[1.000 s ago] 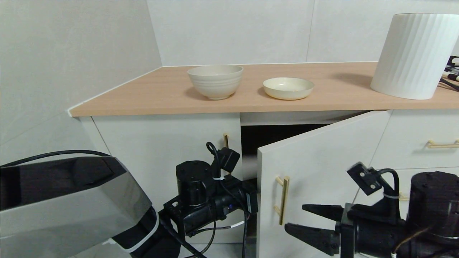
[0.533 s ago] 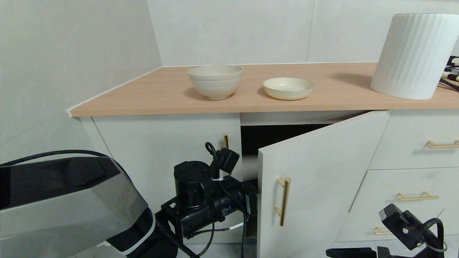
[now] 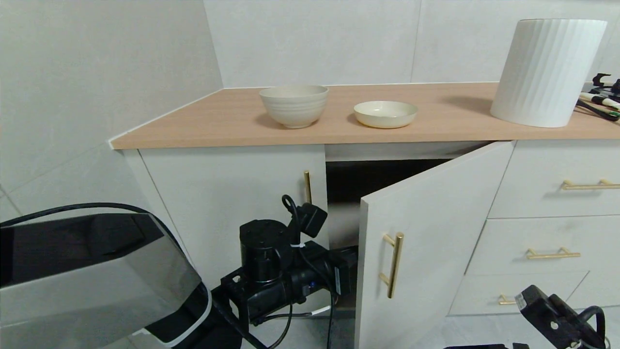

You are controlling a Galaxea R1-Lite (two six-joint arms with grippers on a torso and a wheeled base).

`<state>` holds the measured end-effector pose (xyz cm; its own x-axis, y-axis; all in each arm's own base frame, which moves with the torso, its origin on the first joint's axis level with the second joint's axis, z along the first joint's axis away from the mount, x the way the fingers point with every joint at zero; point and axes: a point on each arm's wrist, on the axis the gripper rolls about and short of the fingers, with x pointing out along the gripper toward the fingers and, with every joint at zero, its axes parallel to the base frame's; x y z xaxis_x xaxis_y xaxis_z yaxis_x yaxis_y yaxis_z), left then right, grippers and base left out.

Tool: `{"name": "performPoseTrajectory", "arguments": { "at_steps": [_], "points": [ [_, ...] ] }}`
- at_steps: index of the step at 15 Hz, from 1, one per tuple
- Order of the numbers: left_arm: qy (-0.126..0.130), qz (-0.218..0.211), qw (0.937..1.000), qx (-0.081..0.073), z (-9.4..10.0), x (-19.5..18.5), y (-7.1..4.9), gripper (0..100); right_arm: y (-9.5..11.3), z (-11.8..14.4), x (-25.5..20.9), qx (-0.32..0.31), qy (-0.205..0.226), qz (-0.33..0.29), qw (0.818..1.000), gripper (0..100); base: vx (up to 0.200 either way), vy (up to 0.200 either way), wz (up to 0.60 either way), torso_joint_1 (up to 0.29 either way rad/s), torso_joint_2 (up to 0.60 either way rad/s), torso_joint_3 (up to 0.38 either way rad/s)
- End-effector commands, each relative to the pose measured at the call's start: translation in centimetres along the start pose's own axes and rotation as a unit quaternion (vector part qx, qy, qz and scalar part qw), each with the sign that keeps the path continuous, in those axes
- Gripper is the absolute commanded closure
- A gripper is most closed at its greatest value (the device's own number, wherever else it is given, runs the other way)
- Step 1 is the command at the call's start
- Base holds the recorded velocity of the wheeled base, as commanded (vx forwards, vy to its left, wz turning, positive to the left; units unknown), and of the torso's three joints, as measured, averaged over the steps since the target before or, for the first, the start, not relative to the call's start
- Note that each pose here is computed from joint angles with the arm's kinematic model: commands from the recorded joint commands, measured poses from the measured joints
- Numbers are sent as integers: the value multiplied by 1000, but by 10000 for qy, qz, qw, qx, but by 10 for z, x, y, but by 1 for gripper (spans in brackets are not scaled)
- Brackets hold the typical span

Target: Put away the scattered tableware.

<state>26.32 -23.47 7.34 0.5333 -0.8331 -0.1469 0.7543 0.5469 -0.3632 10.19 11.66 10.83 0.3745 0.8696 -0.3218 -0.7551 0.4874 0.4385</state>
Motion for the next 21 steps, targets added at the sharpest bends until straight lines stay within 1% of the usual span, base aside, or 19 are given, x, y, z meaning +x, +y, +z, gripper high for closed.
{"name": "performPoseTrajectory", "arguments": {
  "at_steps": [1,2,5,8,12,14,19,21],
  "points": [
    [-16,16,10000,-3,-3,9,4,100,0,0,0,-10,0,16,10000,0,0,0,0,0,0,0],
    [-19,23,10000,-4,-1,13,6,100,1,0,0,-10,10,20,10000,0,0,0,0,0,0,0],
    [114,69,9999,-45,7,22,6,100,0,-1,0,-7,14,10,10000,0,0,0,0,0,0,0],
    [158,76,9998,-57,13,26,4,100,1,-1,0,-12,-3,8,10000,0,0,0,0,0,0,0],
    [149,57,9999,-52,20,25,1,100,1,-1,0,-20,0,31,10000,0,-200,0,0,8,4,1],
    [210,62,9997,-70,23,32,2,100,2,-1,0,-32,4,52,10000,0,-200,0,0,2,2,0],
    [328,78,9994,-107,24,53,9,100,4,-1,-1,-54,-6,95,9999,0,0,0,0,0,0,0],
    [321,76,9994,-103,26,57,9,100,6,0,-2,-84,-37,145,9999,0,0,0,0,0,0,0]
  ]
}}
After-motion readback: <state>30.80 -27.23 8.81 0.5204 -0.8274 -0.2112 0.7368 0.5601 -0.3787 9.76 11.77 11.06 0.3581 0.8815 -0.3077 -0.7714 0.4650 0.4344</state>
